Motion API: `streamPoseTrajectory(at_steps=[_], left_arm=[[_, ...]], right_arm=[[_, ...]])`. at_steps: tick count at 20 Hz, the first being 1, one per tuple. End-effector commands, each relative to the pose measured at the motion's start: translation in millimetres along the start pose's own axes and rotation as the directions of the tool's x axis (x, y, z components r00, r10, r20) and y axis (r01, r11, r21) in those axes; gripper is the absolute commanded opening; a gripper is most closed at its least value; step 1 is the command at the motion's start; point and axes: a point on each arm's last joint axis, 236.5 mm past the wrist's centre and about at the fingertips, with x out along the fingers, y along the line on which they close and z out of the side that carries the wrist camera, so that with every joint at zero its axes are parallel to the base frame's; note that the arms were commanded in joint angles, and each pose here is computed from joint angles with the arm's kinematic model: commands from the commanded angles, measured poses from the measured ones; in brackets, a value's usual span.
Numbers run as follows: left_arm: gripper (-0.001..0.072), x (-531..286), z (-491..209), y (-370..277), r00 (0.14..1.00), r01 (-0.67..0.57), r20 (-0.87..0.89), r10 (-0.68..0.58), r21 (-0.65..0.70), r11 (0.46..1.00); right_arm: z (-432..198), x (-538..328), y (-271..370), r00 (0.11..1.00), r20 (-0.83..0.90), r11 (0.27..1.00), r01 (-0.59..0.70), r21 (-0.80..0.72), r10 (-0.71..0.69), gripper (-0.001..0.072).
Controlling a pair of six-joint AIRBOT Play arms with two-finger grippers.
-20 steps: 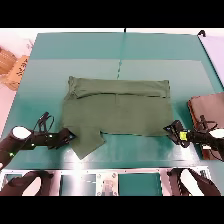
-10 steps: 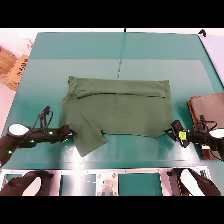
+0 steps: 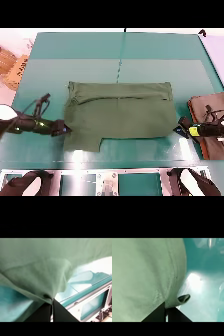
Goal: Fold the shirts.
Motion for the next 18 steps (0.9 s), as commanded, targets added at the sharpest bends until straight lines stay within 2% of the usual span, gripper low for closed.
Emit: streamPoseTrajectory(at_steps=[1, 5, 12, 18], left_arm=[[0.0023, -36.2, 43.3, -23.4, 0.991, -0.026, 0.133, 0.015, 0.078, 0.997], [0.0023, -52.4, 96.1, -36.9, 0.969, -0.021, 0.246, -0.009, 0.12, 0.993], [0.0023, -33.4, 204.7, -24.8, 0.949, 0.033, 0.308, -0.06, 0.092, 0.995], [0.0026, 11.2, 281.3, 17.6, 0.948, 0.047, 0.315, -0.052, 0.025, 0.999]], right_arm=[[14.2, -22.3, 27.1, 0.997, 0.034, 0.998, -0.066, -0.008, 0.066, 0.0016], [49.7, -37.3, 77.3, 0.965, 0.117, 0.972, -0.232, -0.03, 0.234, 0.0016], [134.4, -9.5, 137.5, 0.944, 0.138, 0.954, -0.295, -0.048, 0.299, 0.0016], [194.8, 51.1, 170.6, 0.949, 0.084, 0.953, -0.301, -0.04, 0.303, 0.0017]])
